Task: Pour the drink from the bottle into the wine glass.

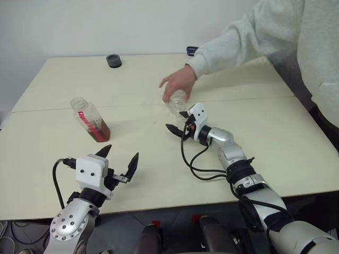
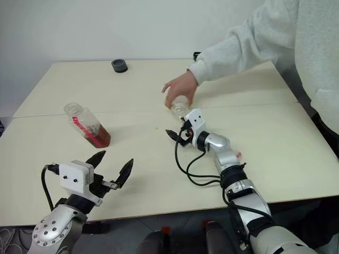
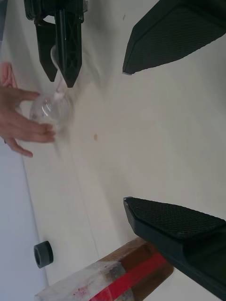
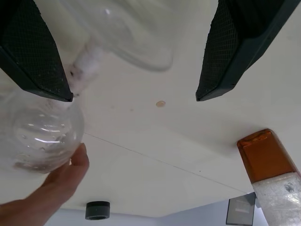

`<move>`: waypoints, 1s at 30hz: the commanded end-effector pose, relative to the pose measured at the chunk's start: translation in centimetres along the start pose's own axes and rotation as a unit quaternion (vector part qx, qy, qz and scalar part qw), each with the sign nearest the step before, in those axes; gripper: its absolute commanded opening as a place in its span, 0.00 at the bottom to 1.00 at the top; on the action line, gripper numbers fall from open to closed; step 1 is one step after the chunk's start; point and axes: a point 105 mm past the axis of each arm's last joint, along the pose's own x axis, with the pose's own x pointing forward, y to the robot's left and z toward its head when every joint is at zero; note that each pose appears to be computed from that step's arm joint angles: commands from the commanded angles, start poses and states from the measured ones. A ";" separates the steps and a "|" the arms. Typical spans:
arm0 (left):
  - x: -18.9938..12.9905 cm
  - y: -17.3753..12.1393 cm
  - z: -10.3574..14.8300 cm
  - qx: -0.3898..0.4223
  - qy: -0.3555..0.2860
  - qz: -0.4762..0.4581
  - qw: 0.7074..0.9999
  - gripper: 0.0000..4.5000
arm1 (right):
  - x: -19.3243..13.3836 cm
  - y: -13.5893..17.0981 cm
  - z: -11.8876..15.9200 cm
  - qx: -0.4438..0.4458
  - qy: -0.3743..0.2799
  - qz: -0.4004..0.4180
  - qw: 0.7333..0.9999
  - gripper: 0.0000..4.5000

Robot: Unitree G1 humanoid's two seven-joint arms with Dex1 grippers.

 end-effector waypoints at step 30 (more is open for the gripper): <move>1.1 -1.7 -0.3 -0.016 -0.026 -0.001 1.000 1.00 | -2.2 -0.3 8.7 0.035 0.218 0.080 0.972 0.99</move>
